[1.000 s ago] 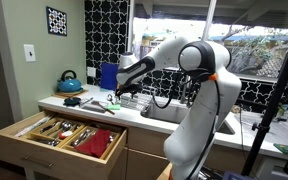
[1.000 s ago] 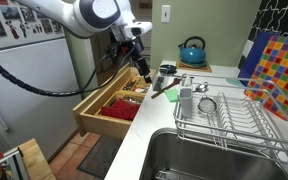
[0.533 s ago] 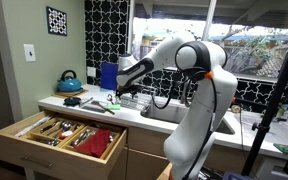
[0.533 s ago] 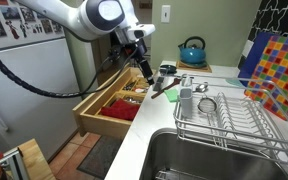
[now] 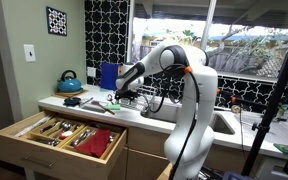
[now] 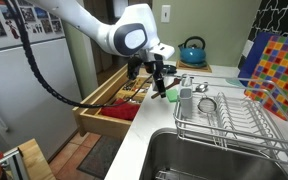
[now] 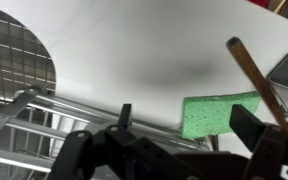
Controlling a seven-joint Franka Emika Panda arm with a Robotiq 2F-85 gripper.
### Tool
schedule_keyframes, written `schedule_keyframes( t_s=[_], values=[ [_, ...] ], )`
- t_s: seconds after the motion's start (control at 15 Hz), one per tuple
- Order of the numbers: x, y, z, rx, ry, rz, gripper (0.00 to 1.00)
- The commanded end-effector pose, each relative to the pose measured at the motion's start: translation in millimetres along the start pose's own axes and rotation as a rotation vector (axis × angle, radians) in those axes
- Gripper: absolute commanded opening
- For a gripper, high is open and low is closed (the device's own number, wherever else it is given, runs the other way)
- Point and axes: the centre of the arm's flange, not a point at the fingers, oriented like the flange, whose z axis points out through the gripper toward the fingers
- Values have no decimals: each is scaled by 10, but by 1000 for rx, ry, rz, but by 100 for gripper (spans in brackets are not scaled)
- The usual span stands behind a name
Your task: Put the green thing onto the dish rack
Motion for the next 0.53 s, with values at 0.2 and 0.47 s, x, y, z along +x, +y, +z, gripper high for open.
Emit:
schedule_keyframes(
  t_s=[0.2, 0.47],
  values=[
    [116, -221, 442, 111, 45, -30, 100],
    [205, -241, 621, 119, 90, -60, 100]
  ],
)
